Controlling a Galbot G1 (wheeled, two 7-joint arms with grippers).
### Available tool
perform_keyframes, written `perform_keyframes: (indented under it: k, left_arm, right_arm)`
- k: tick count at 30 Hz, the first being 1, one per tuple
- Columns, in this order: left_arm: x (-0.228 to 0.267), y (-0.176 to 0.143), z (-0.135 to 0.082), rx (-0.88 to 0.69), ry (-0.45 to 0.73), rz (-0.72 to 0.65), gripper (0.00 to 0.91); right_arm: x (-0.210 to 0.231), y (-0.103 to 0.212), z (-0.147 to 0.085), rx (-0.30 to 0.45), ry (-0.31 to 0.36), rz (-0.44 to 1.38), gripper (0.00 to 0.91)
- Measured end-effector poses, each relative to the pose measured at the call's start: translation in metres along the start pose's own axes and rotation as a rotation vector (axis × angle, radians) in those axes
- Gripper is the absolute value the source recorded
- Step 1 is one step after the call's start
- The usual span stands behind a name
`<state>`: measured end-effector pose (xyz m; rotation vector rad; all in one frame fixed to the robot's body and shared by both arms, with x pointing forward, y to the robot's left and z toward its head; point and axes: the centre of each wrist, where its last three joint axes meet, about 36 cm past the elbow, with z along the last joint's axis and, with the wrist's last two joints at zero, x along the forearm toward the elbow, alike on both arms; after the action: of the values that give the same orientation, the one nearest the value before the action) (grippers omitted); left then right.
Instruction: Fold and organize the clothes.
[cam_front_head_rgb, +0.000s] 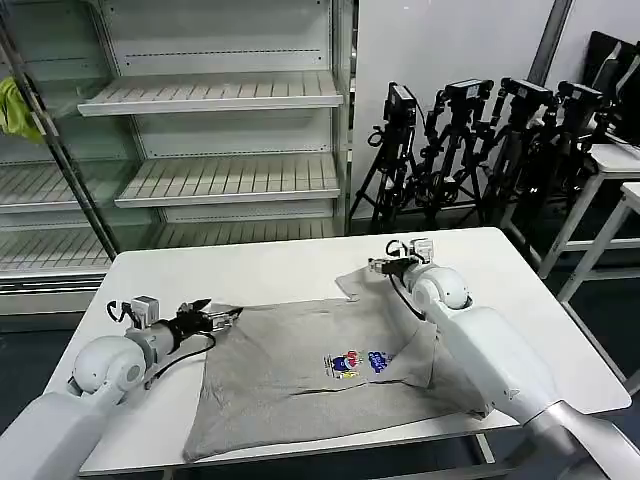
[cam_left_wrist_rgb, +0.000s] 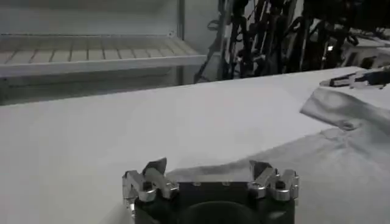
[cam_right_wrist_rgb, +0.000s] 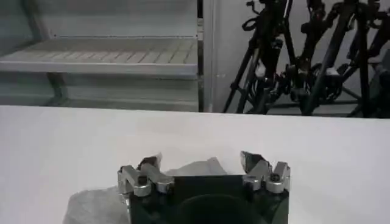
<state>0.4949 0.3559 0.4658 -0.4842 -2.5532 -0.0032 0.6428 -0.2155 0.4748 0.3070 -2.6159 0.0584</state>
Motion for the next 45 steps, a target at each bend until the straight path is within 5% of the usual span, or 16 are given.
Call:
perform_keyframes:
  k: [12, 15, 18, 21, 29, 38, 45]
  left_arm:
    - [-0.005, 0.010, 0.011, -0.013, 0.029, -0.020, 0.897]
    - [-0.006, 0.010, 0.013, -0.015, 0.033, -0.020, 0.625]
    - [-0.007, 0.011, 0.015, -0.016, 0.033, -0.020, 0.544]
    - [-0.008, 0.011, 0.016, -0.018, 0.032, -0.020, 0.474]
    - [-0.009, 0.010, 0.018, -0.027, 0.033, -0.019, 0.322]
    - [-0.007, 0.011, 0.021, -0.032, 0.037, -0.020, 0.151]
    - [-0.004, 0.009, 0.023, -0.037, 0.031, -0.018, 0.111]
  right_arm:
    - [-0.008, 0.004, 0.007, 0.005, 0.012, 0.006, 0.907]
    - [-0.009, 0.004, 0.010, 0.007, 0.016, 0.008, 0.907]
    - [-0.010, 0.004, 0.013, 0.011, 0.020, 0.010, 0.887]
    - [-0.010, 0.003, 0.015, 0.011, 0.022, 0.012, 0.746]
    - [-0.009, 0.002, 0.022, 0.013, 0.029, 0.011, 0.544]
    - [-0.007, 0.002, 0.028, 0.014, 0.027, 0.008, 0.030]
    - [-0.004, 0.001, 0.031, 0.021, 0.024, 0.010, 0.000]
